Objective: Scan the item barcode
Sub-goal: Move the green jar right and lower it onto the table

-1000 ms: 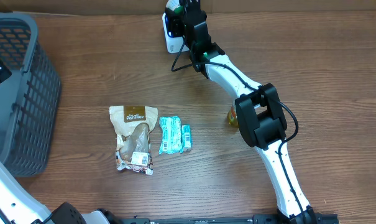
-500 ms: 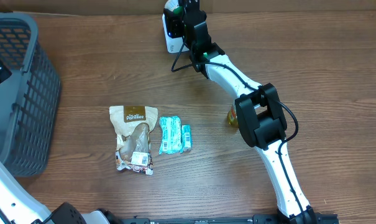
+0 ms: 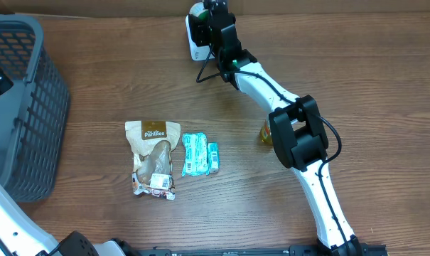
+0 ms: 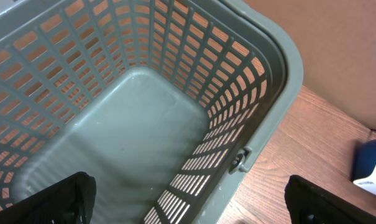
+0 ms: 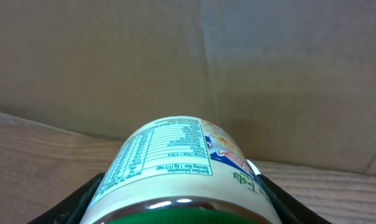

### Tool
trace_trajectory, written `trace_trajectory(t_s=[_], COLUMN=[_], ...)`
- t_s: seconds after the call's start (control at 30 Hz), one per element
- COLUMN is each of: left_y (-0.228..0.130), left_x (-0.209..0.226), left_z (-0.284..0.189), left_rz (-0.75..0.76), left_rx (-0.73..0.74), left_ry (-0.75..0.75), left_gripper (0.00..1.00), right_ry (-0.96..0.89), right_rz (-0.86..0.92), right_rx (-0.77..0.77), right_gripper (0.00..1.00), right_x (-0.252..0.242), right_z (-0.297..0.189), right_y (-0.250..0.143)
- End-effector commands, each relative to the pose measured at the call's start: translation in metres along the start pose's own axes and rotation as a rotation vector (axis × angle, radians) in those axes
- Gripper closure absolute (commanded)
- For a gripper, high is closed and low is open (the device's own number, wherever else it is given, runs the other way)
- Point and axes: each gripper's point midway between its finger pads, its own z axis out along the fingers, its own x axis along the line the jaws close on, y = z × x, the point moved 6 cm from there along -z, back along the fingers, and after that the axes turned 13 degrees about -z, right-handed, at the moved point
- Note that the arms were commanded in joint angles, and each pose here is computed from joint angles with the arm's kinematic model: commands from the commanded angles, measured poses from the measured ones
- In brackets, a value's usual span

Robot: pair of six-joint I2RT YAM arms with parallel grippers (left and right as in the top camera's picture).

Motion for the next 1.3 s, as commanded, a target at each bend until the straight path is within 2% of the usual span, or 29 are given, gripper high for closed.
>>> trace_trajectory(t_s=[0.0, 0.17, 0.27, 0.4, 0.57, 0.73, 1.0, 1.27], left_y=[-0.001, -0.001, -0.001, -0.001, -0.001, -0.001, -0.001, -0.001], left_x=[-0.001, -0.001, -0.001, -0.001, -0.001, -0.001, -0.001, -0.001], left_z=[0.004, 0.004, 0.004, 0.004, 0.004, 0.004, 0.004, 0.004], left_rz=[-0.006, -0.006, -0.006, -0.006, -0.006, -0.006, -0.006, -0.006], left_rx=[0.012, 0.012, 0.012, 0.012, 0.012, 0.012, 0.012, 0.012], left_ry=[-0.009, -0.009, -0.01, -0.009, -0.009, -0.01, -0.01, -0.009], left_gripper=[0.01, 0.0, 0.0, 0.0, 0.0, 0.0, 0.0, 0.0], right_ry=[0.007, 0.007, 0.005, -0.005, -0.058, -0.159, -0.366, -0.494], right_rz=[-0.003, 0.002, -0.002, -0.01, 0.083, 0.194, 0.345, 0.489], right_rx=[-0.195, -0.237, -0.2, -0.09, 0.066, 0.258, 0.737, 1.026], right_gripper=[0.82, 0.79, 0.75, 0.68, 0.68, 0.69, 0.79, 0.79], right_x=[-0.003, -0.007, -0.011, -0.02, -0.052, -0.093, -0.164, -0.201], right_z=[-0.05, -0.096, -0.131, -0.179, -0.236, -0.278, -0.323, -0.351], right_y=[0.113, 0.171, 0.196, 0.212, 0.213, 0.189, 0.099, 0.027])
